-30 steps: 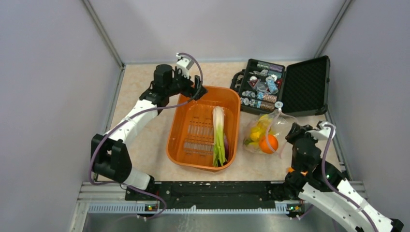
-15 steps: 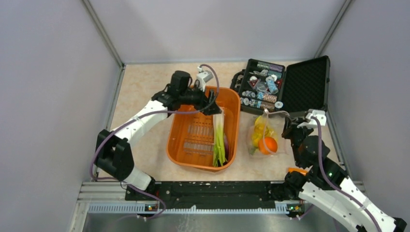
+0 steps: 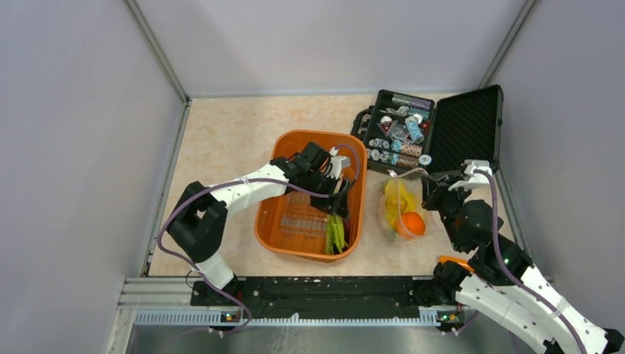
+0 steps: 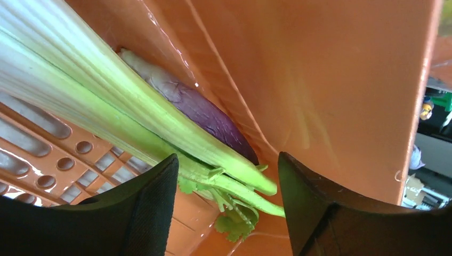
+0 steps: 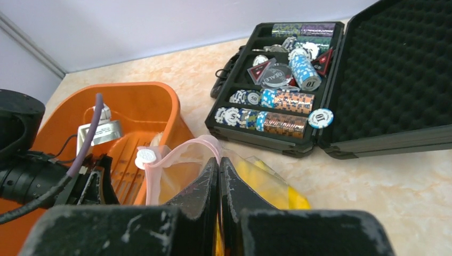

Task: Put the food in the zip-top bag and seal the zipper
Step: Adjust the fake vegetable in the bin.

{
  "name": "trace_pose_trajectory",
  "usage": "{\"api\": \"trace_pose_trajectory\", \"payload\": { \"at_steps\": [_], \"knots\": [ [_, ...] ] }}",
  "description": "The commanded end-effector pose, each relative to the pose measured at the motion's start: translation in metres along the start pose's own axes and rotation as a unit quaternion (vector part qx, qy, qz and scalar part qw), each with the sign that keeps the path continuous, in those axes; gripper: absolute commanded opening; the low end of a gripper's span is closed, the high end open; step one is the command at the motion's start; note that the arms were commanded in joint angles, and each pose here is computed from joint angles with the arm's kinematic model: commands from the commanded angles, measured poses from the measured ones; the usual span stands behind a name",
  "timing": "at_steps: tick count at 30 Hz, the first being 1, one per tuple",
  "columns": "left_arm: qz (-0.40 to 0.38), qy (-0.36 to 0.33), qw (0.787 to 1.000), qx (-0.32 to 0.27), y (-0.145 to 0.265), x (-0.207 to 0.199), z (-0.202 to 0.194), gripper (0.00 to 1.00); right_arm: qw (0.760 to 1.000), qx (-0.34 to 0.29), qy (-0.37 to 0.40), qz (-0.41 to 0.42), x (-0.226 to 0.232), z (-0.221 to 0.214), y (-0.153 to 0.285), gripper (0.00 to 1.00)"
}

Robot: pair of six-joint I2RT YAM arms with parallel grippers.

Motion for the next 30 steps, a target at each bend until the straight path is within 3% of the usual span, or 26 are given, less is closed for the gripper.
{"api": "trace_pose_trajectory", "payload": {
  "at_steps": [1,3,6,9,14,19,25,27,30],
  "knots": [
    [0.005,0.003,0.999,-0.031,-0.002,-0.008,0.013,0.72,0.998,-0.02,-0.053,0.03,0.009,0.005,0.001,0.0],
    [-0.002,-0.006,0.999,-0.036,-0.011,-0.009,0.009,0.79,0.998,-0.019,-0.055,0.024,0.007,0.005,0.002,0.0],
    [-0.014,-0.003,0.999,-0.05,-0.02,-0.013,0.008,0.8,0.998,-0.016,-0.06,0.013,0.004,0.006,0.004,0.0],
    [0.1,0.018,0.995,-0.01,-0.023,0.013,-0.007,0.72,0.998,-0.011,-0.065,0.013,0.002,0.006,0.008,0.0],
    [0.285,0.026,0.958,0.001,0.005,0.055,-0.026,0.66,0.996,-0.019,-0.086,0.015,-0.001,0.008,0.013,0.0],
    [0.403,0.014,0.914,-0.034,0.05,0.069,-0.019,0.62,0.995,-0.026,-0.095,0.012,-0.004,0.011,0.016,0.0],
    [0.5,0.044,0.864,0.029,0.083,0.098,-0.041,0.54,0.994,-0.029,-0.109,0.004,-0.009,0.012,0.02,0.0],
    [0.495,0.047,0.867,0.008,0.09,0.095,-0.036,0.54,0.993,-0.03,-0.113,0.005,-0.009,0.013,0.021,0.0],
    [0.428,0.029,0.901,-0.065,0.099,0.066,-0.009,0.64,0.993,-0.032,-0.118,0.005,-0.009,0.014,0.023,0.0]
  ]
}}
Point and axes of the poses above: each gripper's point midway between its finger pads, its own y axis back along the fingers, its own x axis along the line the jaws close on, z = x × y, the point moved 4 cm from there along y, back along the fingers, and after that the axes turned 12 degrees about -y, right-handed, at the moved point
